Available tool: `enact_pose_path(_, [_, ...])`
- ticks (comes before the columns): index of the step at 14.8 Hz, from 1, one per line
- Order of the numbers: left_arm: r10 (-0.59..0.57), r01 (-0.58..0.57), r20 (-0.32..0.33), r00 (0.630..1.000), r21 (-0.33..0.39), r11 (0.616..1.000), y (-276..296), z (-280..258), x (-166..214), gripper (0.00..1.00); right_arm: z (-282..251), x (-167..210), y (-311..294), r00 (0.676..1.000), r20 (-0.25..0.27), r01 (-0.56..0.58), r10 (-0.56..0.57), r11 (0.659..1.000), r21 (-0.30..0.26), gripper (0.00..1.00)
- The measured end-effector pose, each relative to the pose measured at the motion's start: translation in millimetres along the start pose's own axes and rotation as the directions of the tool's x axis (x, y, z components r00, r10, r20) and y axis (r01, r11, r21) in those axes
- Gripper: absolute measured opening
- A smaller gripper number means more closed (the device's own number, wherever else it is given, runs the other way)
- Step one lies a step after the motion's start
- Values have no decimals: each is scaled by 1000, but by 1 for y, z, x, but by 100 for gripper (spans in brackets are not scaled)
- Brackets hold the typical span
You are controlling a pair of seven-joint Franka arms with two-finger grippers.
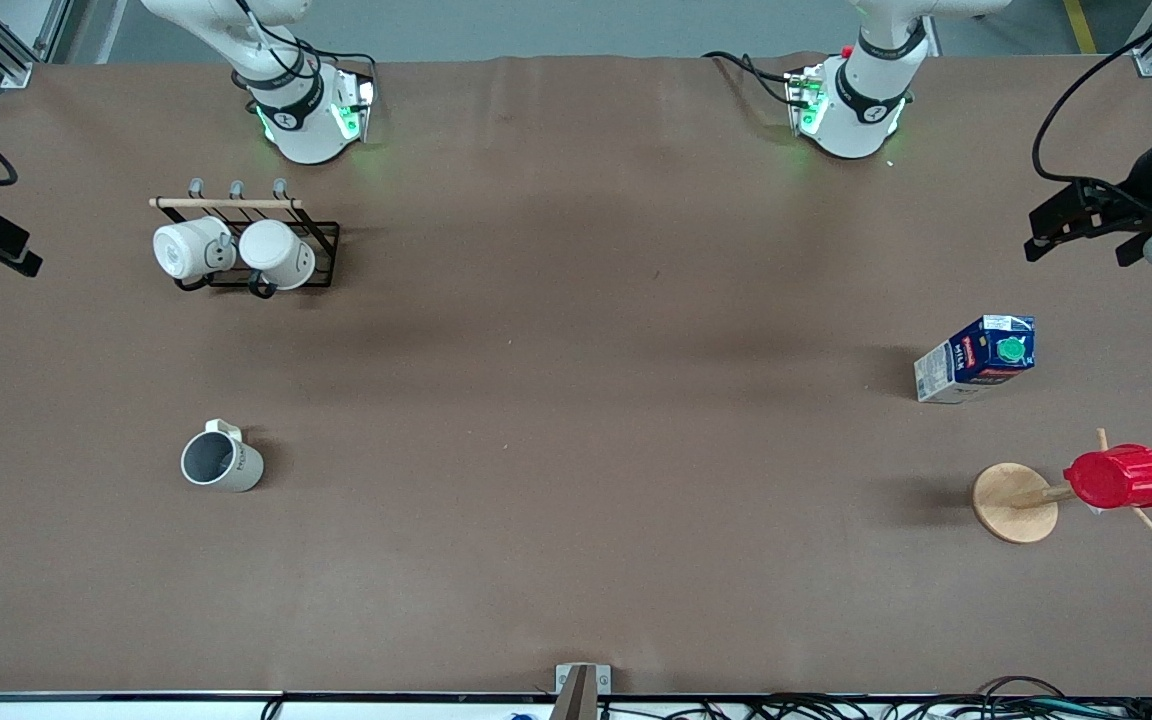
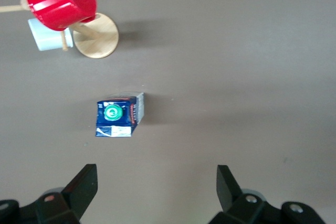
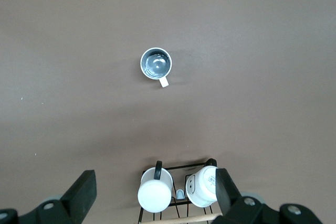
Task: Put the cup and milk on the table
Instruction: 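Reach the right gripper to the grey mug while the left gripper reaches the milk carton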
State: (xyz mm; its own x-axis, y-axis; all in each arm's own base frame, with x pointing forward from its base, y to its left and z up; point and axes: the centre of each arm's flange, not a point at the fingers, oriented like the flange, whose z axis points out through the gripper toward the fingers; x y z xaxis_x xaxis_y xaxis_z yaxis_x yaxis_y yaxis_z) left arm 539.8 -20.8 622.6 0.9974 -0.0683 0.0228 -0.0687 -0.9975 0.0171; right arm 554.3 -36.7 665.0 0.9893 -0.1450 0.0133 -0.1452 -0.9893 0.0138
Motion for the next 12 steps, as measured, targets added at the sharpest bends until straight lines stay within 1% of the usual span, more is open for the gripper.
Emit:
enact_pose_path(4, [-5, 5, 5, 1000, 3, 1000, -35, 42, 9, 100, 0, 0, 0, 1000, 0, 1, -1, 1000, 0, 100])
enact_pose_path(7, [-39, 39, 22, 999, 4, 999, -59, 77, 20, 100, 10, 4, 1, 998, 9, 57, -57, 998, 0, 100])
enact_pose_path(9, [-53, 53, 14, 998, 5, 999, -68, 99, 26, 100, 36, 22, 0, 997, 2, 78, -78, 997, 0, 100])
enact_pose_path(12, [-67, 67, 3, 998, 7, 998, -76, 133, 27, 100, 107, 60, -1, 993, -8, 120, -120, 993, -1, 100])
